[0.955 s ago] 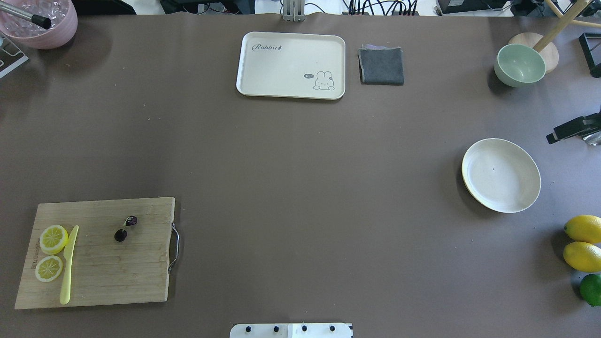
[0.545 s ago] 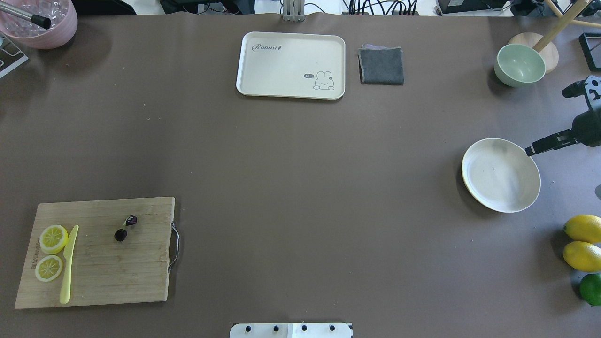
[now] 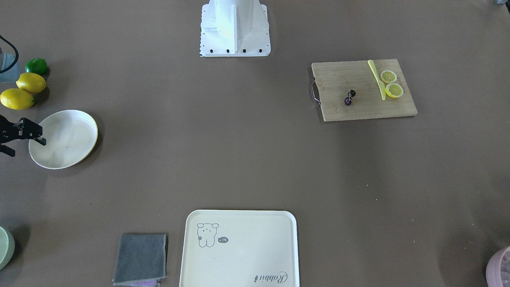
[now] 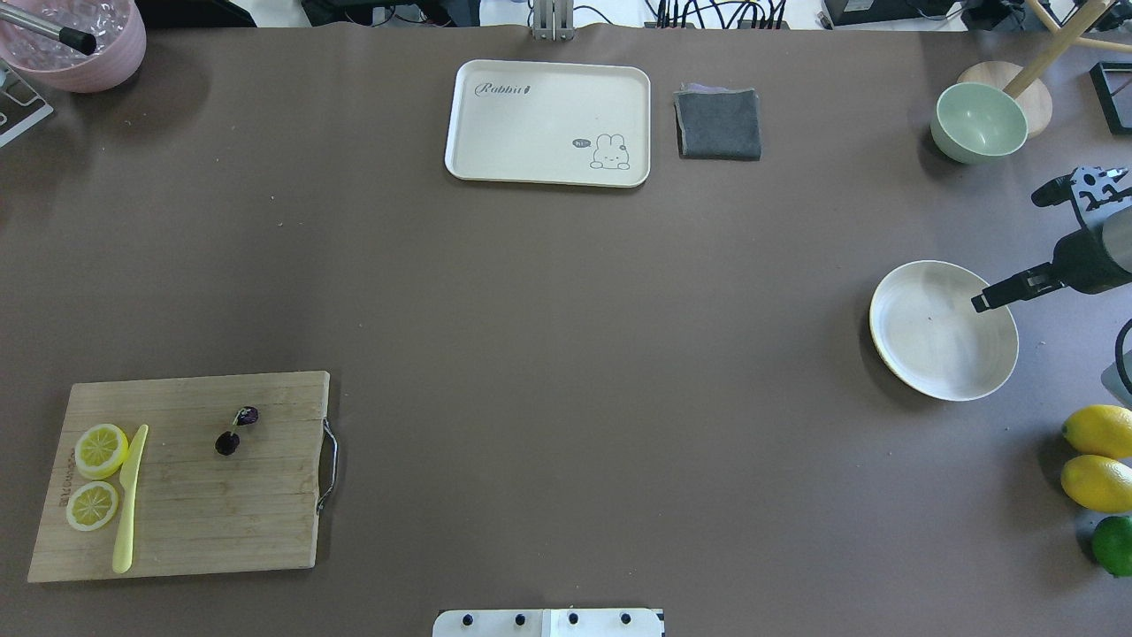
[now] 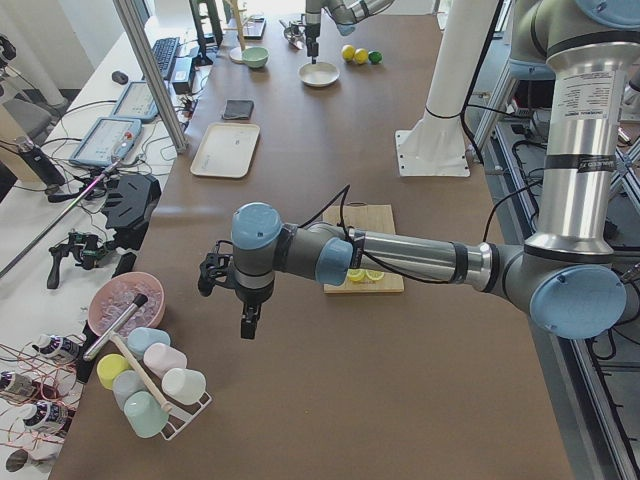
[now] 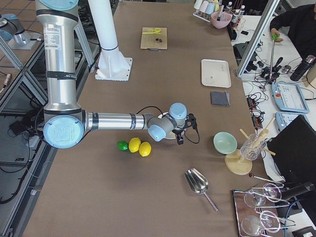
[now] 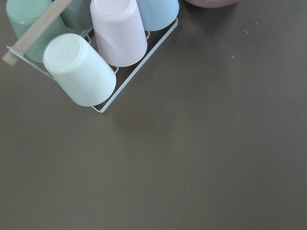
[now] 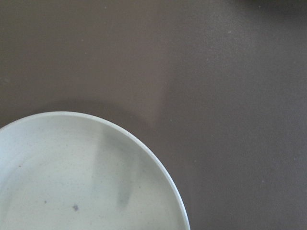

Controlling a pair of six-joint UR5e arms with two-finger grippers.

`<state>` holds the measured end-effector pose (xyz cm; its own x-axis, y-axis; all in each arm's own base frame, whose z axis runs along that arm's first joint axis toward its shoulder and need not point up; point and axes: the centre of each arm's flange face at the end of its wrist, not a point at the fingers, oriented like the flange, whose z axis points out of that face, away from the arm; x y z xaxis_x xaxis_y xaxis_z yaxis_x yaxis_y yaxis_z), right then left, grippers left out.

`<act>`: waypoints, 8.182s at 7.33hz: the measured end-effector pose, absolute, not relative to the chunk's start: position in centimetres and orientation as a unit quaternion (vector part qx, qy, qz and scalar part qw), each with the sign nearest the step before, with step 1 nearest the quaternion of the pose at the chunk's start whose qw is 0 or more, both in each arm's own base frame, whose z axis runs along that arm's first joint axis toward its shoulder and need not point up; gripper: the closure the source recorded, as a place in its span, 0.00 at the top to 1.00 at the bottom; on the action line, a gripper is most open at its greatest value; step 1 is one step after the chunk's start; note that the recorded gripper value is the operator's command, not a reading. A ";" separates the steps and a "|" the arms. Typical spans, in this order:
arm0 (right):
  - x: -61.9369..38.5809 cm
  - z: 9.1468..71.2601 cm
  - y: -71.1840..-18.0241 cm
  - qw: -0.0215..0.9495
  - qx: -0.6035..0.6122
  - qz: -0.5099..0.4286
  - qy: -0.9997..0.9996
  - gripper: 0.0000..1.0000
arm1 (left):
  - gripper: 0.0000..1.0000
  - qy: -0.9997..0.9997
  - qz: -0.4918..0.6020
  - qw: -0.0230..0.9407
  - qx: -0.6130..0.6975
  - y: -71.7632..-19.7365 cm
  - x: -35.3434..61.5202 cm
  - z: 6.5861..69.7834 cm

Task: Place red cherry on plate
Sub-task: 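Reach the right gripper to the white plate's rim and grip it, then drag the white plate with the right gripper toward the table center, then release the plate and raise the right gripper while the left arm reaches out, then lower the left gripper onto the dark red cherry and grasp it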

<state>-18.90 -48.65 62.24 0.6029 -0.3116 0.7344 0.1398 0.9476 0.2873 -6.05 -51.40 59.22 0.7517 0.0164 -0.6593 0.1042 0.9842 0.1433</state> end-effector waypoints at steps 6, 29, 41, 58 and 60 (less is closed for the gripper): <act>-19.8 62.6 -48.6 0.892 0.099 -0.133 -0.421 0.00 | 0.98 0.351 -0.022 0.932 0.086 -51.4 -6.1 59.4; -55.1 29.7 -45.1 0.835 0.108 0.000 -0.539 0.99 | 0.98 0.417 0.012 0.897 0.146 -55.8 -2.9 52.1; -33.0 36.4 -53.2 0.859 0.075 0.012 -0.507 1.00 | 0.90 0.399 -0.004 0.905 0.147 -39.0 23.0 40.4; -31.7 38.6 -52.5 0.867 0.090 0.021 -0.489 1.00 | 0.50 0.375 0.092 0.914 0.123 -32.2 36.0 42.6; -31.6 38.6 -52.5 0.867 0.089 0.021 -0.489 1.00 | 0.23 0.375 0.092 0.914 0.122 -32.4 36.5 42.7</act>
